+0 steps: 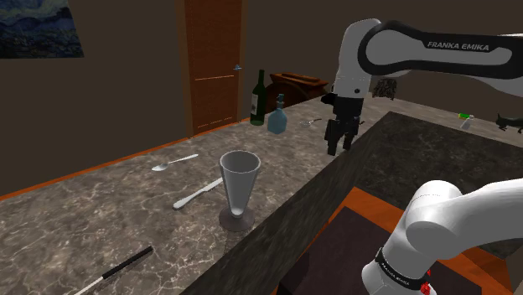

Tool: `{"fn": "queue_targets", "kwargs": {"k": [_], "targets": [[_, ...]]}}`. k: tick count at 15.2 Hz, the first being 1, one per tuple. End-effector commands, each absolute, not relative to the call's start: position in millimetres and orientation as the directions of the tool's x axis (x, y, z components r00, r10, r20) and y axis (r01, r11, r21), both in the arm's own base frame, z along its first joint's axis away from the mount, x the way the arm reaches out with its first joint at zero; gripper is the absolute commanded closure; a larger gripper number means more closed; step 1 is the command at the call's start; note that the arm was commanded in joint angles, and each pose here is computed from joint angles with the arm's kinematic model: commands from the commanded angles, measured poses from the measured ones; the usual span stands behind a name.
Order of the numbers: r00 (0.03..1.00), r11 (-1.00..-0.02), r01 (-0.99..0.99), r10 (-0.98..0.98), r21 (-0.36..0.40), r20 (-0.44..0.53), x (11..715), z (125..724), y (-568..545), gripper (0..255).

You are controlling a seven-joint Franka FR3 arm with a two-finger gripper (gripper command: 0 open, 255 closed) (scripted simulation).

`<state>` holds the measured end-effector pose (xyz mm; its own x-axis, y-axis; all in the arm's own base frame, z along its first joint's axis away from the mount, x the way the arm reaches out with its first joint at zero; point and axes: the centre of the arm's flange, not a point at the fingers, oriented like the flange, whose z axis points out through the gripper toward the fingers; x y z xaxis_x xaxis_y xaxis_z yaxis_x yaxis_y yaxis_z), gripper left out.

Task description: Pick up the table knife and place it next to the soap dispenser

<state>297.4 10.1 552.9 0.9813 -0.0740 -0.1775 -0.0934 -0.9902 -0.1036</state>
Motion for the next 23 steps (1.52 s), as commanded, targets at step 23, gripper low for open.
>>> {"fn": "queue_targets", "kwargs": {"k": [23], "targets": [[0.614, -0.612, -0.789, -0.785, -0.056, -0.079, 422.6, 450.1, 228.1, 0]]}}
